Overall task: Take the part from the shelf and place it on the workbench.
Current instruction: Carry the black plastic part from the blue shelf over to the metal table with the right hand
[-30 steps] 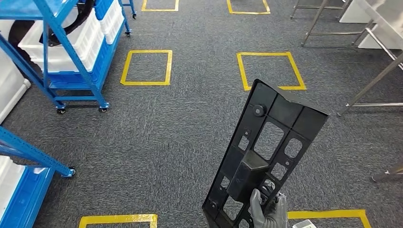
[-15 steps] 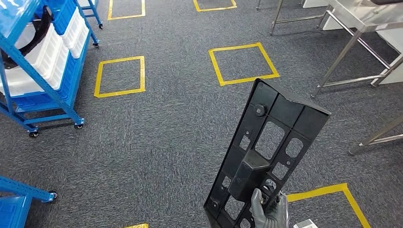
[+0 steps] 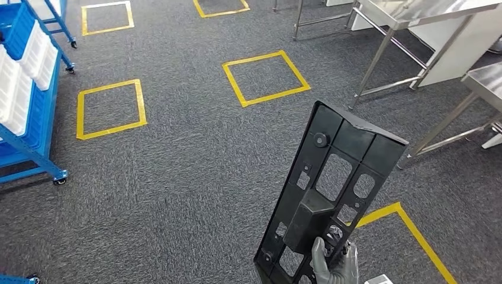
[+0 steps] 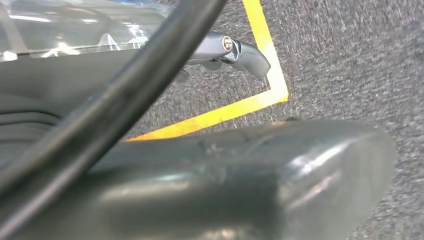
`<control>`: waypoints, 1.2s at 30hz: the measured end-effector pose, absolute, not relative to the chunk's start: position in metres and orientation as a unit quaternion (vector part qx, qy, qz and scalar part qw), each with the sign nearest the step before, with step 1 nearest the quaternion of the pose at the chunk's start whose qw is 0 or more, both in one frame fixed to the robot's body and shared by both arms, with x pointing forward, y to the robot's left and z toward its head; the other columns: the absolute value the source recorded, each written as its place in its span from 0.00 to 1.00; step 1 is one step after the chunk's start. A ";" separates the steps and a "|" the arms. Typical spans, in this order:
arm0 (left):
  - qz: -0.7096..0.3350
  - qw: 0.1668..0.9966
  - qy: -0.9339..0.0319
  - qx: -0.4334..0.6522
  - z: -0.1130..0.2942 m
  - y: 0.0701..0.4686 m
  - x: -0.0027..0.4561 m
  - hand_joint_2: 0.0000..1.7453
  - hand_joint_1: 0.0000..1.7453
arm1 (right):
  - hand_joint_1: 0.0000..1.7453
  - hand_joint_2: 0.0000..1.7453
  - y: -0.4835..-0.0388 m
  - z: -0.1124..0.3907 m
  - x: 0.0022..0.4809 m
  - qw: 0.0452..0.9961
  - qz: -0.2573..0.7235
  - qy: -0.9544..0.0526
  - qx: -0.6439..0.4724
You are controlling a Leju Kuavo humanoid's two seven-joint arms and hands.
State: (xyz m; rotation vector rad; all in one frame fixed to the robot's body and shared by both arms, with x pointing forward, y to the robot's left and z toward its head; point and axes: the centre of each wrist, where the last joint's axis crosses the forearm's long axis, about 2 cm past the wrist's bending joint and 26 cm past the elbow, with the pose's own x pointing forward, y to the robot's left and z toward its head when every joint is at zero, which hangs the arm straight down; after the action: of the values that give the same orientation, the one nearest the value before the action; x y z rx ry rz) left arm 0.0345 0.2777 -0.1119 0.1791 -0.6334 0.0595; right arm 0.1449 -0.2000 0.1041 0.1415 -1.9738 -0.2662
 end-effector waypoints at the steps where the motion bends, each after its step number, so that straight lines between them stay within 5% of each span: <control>1: 0.029 0.946 -0.310 0.088 -0.112 0.278 0.033 0.00 0.00 | 1.00 1.00 -0.200 0.104 0.145 0.542 -0.111 -0.831 0.059; 36: 0.027 0.948 -0.306 0.077 -0.112 0.275 0.030 0.00 0.00 | 1.00 1.00 -0.199 0.100 0.136 0.551 -0.110 -0.826 0.044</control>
State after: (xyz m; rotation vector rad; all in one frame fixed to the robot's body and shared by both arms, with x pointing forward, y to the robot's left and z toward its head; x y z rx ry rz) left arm 0.0296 0.2753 -0.1123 0.1577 -0.6231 0.0560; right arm 0.1359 -0.1992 0.0996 0.1037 -1.9534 -0.2603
